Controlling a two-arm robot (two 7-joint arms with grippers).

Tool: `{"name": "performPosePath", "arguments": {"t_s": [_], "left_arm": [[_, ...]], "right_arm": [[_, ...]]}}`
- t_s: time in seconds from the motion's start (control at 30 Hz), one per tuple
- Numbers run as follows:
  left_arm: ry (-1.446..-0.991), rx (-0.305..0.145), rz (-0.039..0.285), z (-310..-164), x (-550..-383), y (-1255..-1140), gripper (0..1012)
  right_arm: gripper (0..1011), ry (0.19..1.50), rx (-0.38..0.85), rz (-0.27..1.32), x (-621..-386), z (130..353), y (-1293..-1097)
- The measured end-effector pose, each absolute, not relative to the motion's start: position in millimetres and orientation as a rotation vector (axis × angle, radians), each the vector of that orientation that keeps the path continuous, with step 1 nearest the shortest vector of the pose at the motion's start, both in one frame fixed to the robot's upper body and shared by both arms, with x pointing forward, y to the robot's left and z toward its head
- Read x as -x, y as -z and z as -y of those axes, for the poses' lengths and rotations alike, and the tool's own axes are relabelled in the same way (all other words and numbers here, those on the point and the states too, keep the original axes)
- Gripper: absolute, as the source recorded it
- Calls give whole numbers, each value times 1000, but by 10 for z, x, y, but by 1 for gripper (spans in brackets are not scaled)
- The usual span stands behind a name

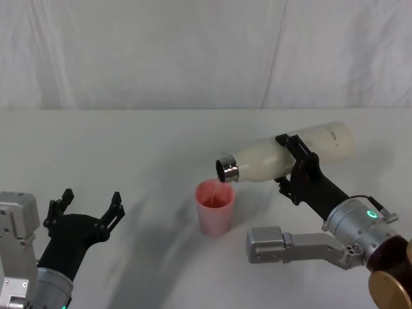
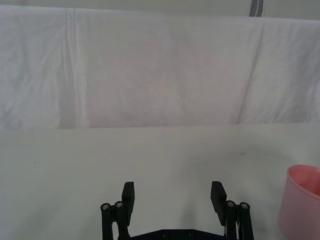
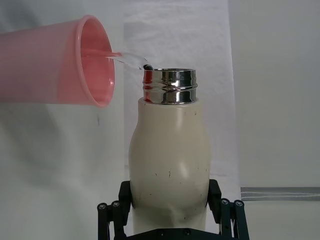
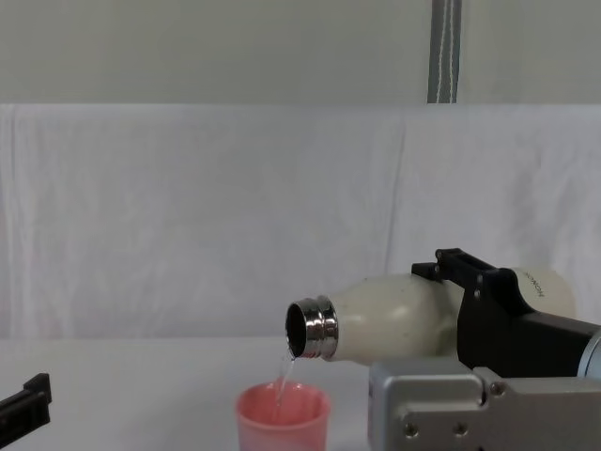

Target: Grasp the thermos with one hand and pour water into the cup lid.

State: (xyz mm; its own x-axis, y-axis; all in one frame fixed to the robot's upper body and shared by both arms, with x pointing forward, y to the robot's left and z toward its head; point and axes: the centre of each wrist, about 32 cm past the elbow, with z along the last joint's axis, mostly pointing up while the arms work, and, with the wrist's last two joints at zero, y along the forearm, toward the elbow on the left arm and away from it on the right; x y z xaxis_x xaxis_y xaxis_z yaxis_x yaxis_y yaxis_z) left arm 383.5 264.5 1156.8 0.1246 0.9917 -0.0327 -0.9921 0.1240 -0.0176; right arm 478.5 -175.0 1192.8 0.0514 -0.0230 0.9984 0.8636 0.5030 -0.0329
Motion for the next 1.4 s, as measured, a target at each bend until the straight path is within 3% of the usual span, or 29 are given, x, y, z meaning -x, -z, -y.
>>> {"name": "performPosePath", "arguments": {"t_s": [1.4], "left_arm": [[-1446,38,-14,-2645,-3835,-11568,1001]], "right_arm": [[947,791,815,1394,-4835,1784,-12042]]}}
